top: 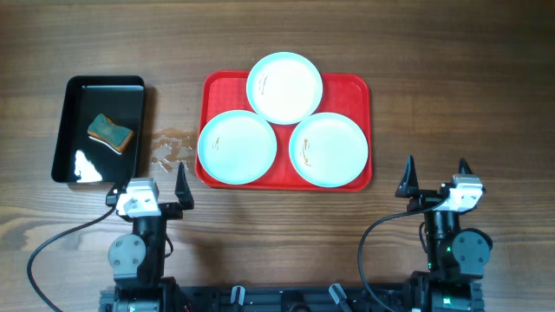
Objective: Clean dirty plates on tray and stack at the side
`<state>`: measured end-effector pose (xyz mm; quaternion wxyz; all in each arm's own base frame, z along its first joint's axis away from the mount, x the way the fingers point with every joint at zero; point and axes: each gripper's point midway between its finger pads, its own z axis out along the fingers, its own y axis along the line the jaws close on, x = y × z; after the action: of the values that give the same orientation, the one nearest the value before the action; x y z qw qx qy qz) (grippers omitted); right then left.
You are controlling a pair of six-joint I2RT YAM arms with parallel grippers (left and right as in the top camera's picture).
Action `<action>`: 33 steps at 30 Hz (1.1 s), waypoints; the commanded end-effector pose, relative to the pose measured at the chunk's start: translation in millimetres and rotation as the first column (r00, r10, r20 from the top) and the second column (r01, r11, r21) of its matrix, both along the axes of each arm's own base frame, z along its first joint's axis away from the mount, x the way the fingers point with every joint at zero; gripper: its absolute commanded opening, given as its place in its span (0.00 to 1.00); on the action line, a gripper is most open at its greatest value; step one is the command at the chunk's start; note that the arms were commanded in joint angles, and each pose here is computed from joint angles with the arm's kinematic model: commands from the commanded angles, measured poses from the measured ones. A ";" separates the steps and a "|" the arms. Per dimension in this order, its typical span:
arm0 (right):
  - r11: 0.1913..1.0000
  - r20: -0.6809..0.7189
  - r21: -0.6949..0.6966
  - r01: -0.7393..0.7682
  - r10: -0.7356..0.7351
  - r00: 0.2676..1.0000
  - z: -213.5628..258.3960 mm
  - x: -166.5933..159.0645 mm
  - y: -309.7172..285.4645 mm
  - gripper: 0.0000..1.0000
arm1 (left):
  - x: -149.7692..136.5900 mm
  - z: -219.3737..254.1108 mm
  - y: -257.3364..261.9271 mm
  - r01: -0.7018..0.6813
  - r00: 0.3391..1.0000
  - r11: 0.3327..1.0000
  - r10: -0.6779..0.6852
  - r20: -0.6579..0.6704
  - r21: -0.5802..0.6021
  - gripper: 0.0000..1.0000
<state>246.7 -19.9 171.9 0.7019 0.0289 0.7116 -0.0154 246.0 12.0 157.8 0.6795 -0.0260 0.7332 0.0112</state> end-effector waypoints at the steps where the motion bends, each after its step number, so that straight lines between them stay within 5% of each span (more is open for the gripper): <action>1: 1.000 0.012 0.008 0.005 -0.005 1.000 2.3 -0.5 -1.2 1.00 | 0.0 -0.9 0.4 -0.001 1.000 1.000 0.001 0.002 0.016 1.00; 18: 1.000 0.012 0.008 0.005 -0.005 1.000 2.3 -0.5 -1.2 1.00 | 0.0 -0.9 0.2 0.000 1.000 1.000 0.000 0.002 0.014 1.00; 20: 1.000 0.012 0.008 0.005 -0.005 1.000 2.3 -0.5 -1.2 1.00 | -0.3 7.3 -27.3 0.155 0.987 0.985 -0.153 0.040 -0.069 1.00; 22: 1.000 0.012 0.008 0.005 -0.005 1.000 2.3 -0.6 -1.3 1.00 | -11.4 22.4 -72.6 0.416 0.909 0.892 -0.403 0.105 -0.176 1.00; 24: 1.000 0.012 0.008 0.005 -0.005 1.000 2.3 -0.6 -1.3 1.00 | -42.6 36.3 -122.2 0.689 0.721 0.678 -0.675 0.156 -0.256 1.00; 27: 1.000 0.012 0.008 0.005 -0.005 1.000 2.3 -0.6 -1.3 1.00 | -76.6 51.3 -150.3 0.846 0.524 0.481 -0.829 0.196 -0.232 1.00; 33: 1.000 0.012 0.008 0.005 -0.005 1.000 2.3 -0.6 -1.3 1.00 | -102.8 89.0 -158.4 0.916 0.397 0.392 -0.869 0.295 -0.079 1.00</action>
<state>246.7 -19.9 172.0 0.7020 0.0289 0.7114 -0.0154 173.6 -129.8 237.6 0.6769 0.2415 0.5795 -0.3843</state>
